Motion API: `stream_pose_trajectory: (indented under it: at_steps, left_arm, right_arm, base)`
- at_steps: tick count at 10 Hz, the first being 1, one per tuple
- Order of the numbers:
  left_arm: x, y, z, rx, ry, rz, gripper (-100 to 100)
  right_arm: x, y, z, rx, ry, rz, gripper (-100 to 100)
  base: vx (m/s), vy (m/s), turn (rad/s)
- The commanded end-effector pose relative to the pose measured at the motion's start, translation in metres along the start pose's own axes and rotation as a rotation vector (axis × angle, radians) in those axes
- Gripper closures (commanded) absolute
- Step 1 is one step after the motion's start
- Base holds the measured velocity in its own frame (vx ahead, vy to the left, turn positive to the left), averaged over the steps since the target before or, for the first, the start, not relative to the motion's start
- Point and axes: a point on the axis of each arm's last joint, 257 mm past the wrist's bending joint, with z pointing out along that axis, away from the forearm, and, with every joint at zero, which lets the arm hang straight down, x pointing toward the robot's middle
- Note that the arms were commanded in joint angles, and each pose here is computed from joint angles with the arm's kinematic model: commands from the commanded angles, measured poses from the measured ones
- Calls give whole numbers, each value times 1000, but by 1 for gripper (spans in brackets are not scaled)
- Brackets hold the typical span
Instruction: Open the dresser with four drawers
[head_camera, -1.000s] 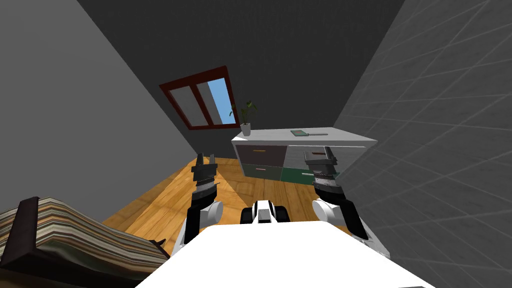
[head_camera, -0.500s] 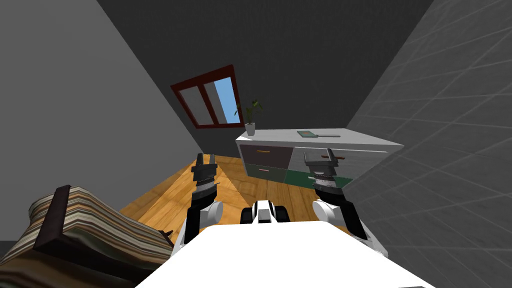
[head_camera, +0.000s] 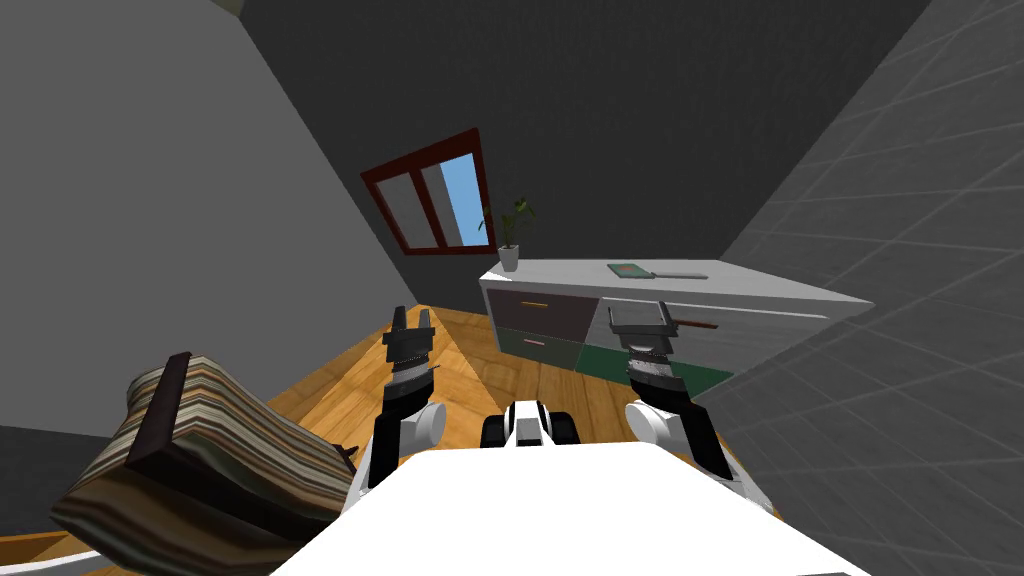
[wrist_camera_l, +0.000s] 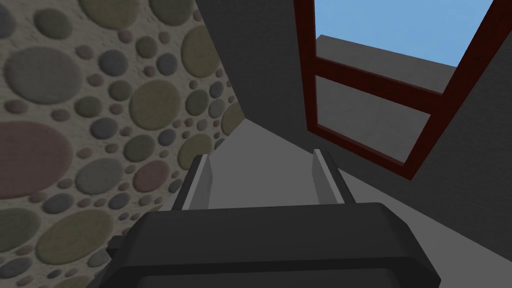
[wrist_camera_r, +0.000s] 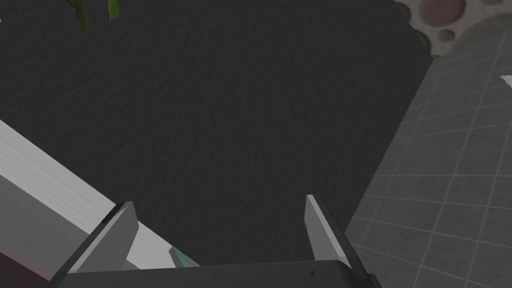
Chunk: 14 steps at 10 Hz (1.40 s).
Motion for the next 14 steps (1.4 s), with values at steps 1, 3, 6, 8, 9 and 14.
stream_pose_trajectory:
  at_steps: [1, 3, 6, 8, 9, 14]
  left_arm:
    - [0, 0, 0, 0, 0, 0, 0]
    - [0, 0, 0, 0, 0, 0, 0]
    - [0, 0, 0, 0, 0, 0, 0]
    - [0, 0, 0, 0, 0, 0, 0]
    - [0, 0, 0, 0, 0, 0, 0]
    - [0, 0, 0, 0, 0, 0, 0]
  right_arm:
    - [-10, -1, -3, -7, -19, 90, -100]
    - [-20, -2, -6, -15, -38, 161, -100]
    - [-30, -3, -10, -25, -58, 255, -100]
    - [-30, -3, -10, -26, -57, 294, -100]
    - [-40, -4, -14, -38, -79, 348, -100]
    - [-51, -5, -18, -55, -100, 471, -100]
  base:
    - [37, 13, 184]
    - [45, 16, 166]
    - [36, 14, 100]
    - [31, 8, 63]
    - [35, 15, 161]
    - [33, 5, 99]
